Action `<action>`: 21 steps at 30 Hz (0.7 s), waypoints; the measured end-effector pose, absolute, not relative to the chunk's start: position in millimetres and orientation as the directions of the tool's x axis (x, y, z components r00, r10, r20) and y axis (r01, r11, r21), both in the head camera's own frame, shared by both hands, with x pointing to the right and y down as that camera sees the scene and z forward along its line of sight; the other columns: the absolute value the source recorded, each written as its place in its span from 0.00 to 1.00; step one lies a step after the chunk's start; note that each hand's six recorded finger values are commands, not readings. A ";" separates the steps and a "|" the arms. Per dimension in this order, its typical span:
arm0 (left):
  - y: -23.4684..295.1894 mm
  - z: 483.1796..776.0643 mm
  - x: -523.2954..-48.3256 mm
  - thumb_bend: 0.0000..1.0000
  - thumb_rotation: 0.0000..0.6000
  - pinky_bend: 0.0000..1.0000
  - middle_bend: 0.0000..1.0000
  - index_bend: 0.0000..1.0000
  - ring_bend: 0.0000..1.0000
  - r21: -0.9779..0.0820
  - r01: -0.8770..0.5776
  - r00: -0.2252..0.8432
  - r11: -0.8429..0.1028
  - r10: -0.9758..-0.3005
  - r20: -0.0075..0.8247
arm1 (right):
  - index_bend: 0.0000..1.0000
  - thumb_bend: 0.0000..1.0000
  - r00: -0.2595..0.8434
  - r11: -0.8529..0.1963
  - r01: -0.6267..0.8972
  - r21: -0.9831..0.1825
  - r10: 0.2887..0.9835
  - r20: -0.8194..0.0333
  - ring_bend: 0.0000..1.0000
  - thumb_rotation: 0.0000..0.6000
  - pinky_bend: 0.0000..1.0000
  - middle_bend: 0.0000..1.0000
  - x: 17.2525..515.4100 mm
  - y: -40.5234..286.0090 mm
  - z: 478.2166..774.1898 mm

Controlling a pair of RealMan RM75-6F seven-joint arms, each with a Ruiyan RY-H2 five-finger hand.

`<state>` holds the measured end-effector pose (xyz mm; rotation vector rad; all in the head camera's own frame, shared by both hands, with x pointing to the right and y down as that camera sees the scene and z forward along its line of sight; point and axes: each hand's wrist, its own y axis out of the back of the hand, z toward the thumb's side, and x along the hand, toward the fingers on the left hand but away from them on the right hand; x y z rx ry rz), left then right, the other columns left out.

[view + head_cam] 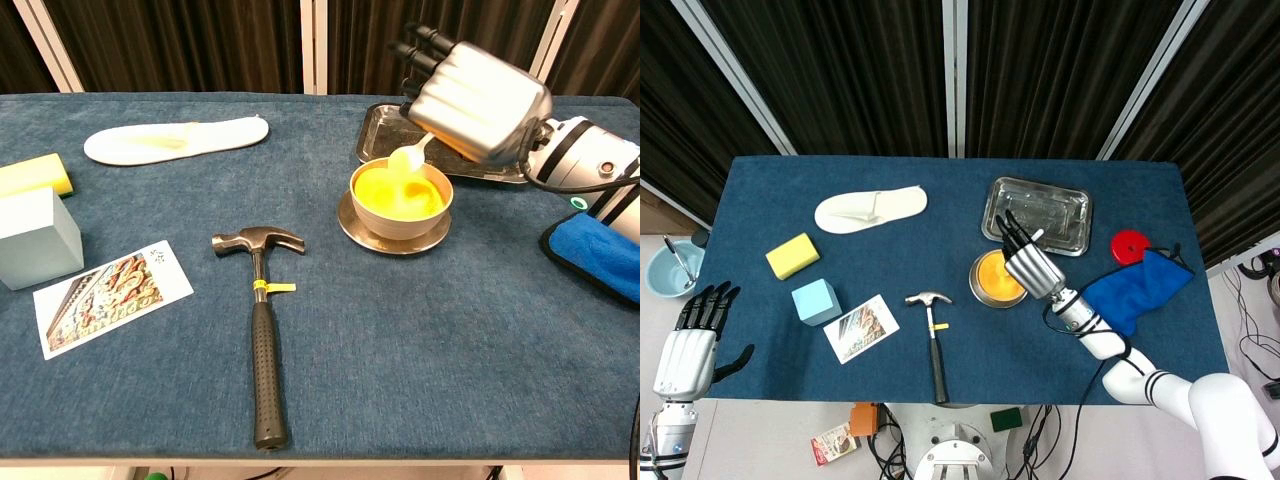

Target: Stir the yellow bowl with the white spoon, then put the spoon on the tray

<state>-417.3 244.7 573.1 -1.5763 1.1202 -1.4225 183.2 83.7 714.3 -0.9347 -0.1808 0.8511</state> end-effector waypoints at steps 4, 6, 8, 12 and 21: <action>244.1 573.9 -415.2 0.21 1.00 0.11 0.05 0.09 0.01 -0.923 -0.133 0.017 -0.361 -0.932 0.362 | 0.73 0.46 0.731 0.457 -0.611 -0.646 0.638 -0.240 0.02 1.00 0.00 0.33 172.3 87.1 715.7; 244.3 574.5 -414.8 0.21 1.00 0.11 0.05 0.09 0.01 -0.923 -0.130 0.018 -0.363 -0.931 0.364 | 0.73 0.46 0.752 0.529 -0.625 -0.574 0.605 -0.261 0.02 1.00 0.00 0.33 166.3 89.3 716.2; 244.6 575.0 -415.1 0.21 1.00 0.11 0.05 0.09 0.01 -0.922 -0.131 0.018 -0.364 -0.931 0.365 | 0.73 0.46 0.771 0.589 -0.623 -0.514 0.574 -0.277 0.02 1.00 0.00 0.33 159.4 92.1 714.9; 245.9 576.4 -417.8 0.21 1.00 0.11 0.05 0.09 0.01 -0.922 -0.135 0.013 -0.364 -0.931 0.365 | 0.74 0.46 0.804 0.688 -0.594 -0.417 0.504 -0.315 0.02 1.00 0.00 0.33 142.3 100.5 710.4; 252.4 581.5 -424.2 0.21 1.00 0.11 0.05 0.09 0.01 -0.920 -0.151 -0.006 -0.363 -0.930 0.368 | 0.74 0.46 0.789 0.771 -0.580 -0.264 0.451 -0.418 0.01 1.00 0.00 0.33 129.1 99.6 707.5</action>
